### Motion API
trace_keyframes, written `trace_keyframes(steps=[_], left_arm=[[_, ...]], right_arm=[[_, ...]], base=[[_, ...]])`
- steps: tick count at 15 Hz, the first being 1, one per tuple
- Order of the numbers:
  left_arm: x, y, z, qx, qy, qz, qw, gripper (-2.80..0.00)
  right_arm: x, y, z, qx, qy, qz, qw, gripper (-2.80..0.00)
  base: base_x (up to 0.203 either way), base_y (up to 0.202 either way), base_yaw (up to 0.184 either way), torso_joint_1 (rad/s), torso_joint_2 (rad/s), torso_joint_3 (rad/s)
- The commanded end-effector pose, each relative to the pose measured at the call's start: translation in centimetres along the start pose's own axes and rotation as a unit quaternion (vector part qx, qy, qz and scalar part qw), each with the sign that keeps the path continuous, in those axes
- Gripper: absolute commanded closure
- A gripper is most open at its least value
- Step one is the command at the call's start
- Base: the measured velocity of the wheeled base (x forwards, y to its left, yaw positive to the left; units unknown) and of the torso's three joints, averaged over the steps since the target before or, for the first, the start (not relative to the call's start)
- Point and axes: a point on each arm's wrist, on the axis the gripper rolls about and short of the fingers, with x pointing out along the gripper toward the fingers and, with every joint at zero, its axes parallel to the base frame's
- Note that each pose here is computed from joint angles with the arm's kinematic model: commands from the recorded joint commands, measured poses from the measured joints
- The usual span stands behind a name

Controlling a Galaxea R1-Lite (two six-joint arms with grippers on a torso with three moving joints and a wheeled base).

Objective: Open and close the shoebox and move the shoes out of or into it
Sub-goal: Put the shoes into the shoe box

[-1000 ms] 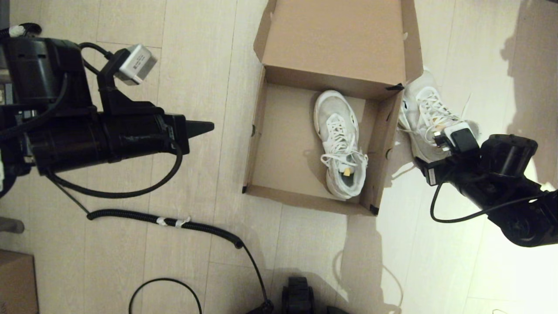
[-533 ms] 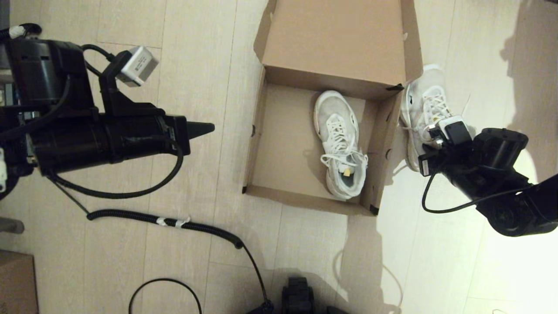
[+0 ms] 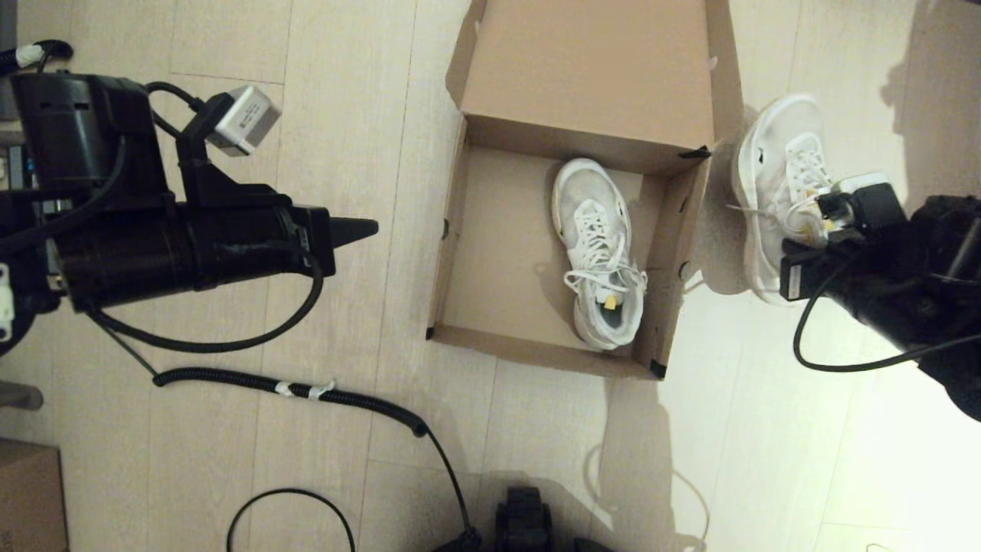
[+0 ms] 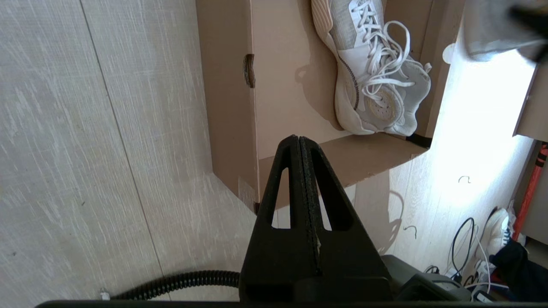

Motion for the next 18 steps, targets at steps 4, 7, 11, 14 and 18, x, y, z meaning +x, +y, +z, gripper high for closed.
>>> trace_keyframes(steps=[4,7,11,14,18], left_arm=[[0.0,0.0,0.2,0.003,-0.013,0.000,0.9999,0.00],[-0.2,-0.1,0.3,0.004,-0.015,0.000,0.9999,0.00],[-0.4,-0.1,0.4,0.005,-0.018,0.001,0.9998,0.00],[-0.4,-0.1,0.4,0.005,-0.020,0.002,0.9998,0.00],[-0.3,-0.1,0.2,0.006,-0.026,0.004,0.9996,0.00]], right_arm=[[-9.1,-4.0,10.5,0.026,-0.041,-0.009,0.999,0.00],[-11.7,-5.1,14.5,0.051,-0.054,-0.002,0.997,0.00],[-11.0,-2.8,15.4,0.171,-0.016,0.066,0.983,0.00],[-11.5,1.1,16.9,0.233,0.012,0.164,0.958,0.00],[-14.1,5.4,19.0,0.276,0.046,0.271,0.921,0.00]], base=[[0.000,0.000,0.000,0.000,0.00,0.000],[0.000,0.000,0.000,0.000,0.00,0.000],[0.000,0.000,0.000,0.000,0.00,0.000],[0.000,0.000,0.000,0.000,0.00,0.000],[0.000,0.000,0.000,0.000,0.00,0.000]])
